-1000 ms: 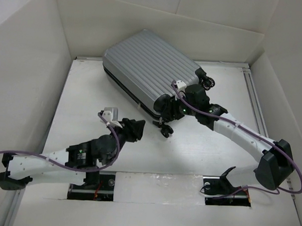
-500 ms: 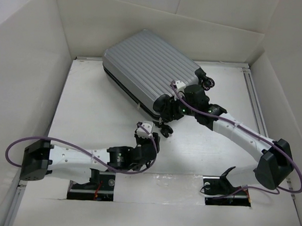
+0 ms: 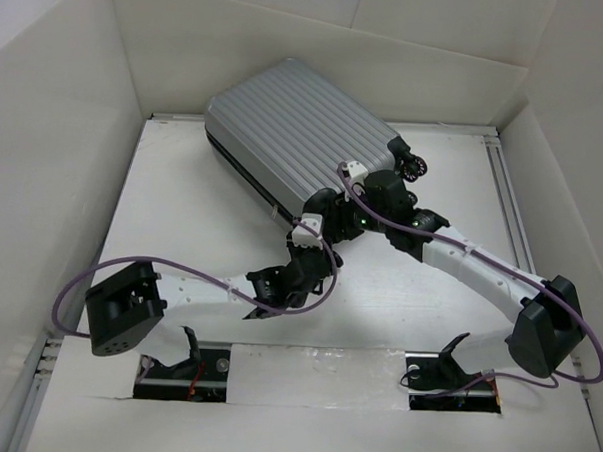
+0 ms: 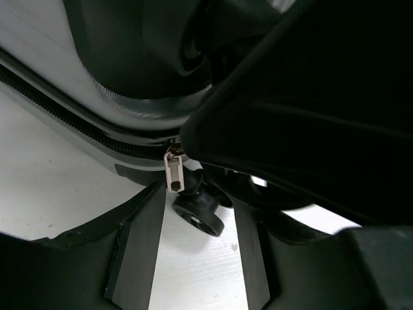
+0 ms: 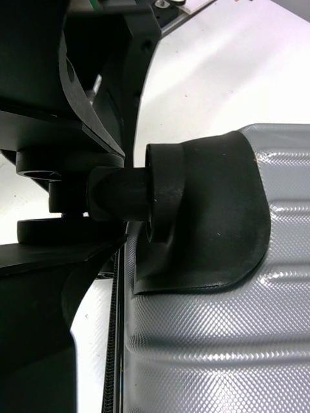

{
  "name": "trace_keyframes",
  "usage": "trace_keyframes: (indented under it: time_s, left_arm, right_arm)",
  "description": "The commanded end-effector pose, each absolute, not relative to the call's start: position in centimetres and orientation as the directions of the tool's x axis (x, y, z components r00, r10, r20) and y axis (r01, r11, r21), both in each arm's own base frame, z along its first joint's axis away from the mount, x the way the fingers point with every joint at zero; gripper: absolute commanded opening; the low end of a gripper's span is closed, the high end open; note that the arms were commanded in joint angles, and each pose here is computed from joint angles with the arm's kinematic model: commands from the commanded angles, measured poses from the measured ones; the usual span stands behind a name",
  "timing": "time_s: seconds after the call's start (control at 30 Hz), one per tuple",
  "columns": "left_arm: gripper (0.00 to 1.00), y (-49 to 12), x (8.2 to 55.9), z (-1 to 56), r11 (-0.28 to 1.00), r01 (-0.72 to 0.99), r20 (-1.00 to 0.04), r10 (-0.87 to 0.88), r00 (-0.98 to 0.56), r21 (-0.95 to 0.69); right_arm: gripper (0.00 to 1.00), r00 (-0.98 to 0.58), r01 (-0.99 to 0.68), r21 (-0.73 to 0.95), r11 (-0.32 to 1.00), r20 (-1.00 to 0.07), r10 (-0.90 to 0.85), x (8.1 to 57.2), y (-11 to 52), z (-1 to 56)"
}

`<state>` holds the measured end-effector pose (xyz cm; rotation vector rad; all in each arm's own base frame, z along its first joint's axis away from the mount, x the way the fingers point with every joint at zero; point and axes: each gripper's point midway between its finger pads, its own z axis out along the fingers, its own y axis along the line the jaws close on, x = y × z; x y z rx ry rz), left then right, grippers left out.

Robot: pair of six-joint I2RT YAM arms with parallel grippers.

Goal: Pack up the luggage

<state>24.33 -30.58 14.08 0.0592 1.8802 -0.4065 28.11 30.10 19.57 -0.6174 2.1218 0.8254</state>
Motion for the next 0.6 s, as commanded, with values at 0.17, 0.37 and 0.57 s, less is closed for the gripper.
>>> trace_keyframes:
  time_s: [0.17, 0.37, 0.57]
  left_arm:
    - [0.41, -31.9, 27.0, 16.8, 0.918, 0.238, -0.924, -0.244, -0.294, -0.318]
    - [0.32, -31.7, 27.6, 16.3, 0.937, 0.195, -0.932, -0.231, -0.279, -0.290]
    - [0.16, -30.6, 28.5, 16.7, 0.947, 0.131, -0.937, -0.258, -0.234, -0.293]
  right_arm:
    - [0.00, -0.473, -0.714, 0.345, 0.608, -0.879, -0.056, 28.8, 32.2, 24.7]
    - [0.00, -0.474, -0.719, 0.348, 0.601, -0.879, -0.058, 28.5, 32.2, 24.7]
    - [0.00, -0.479, -0.725, 0.361, 0.586, -0.876, -0.053, 27.7, 31.9, 24.6]
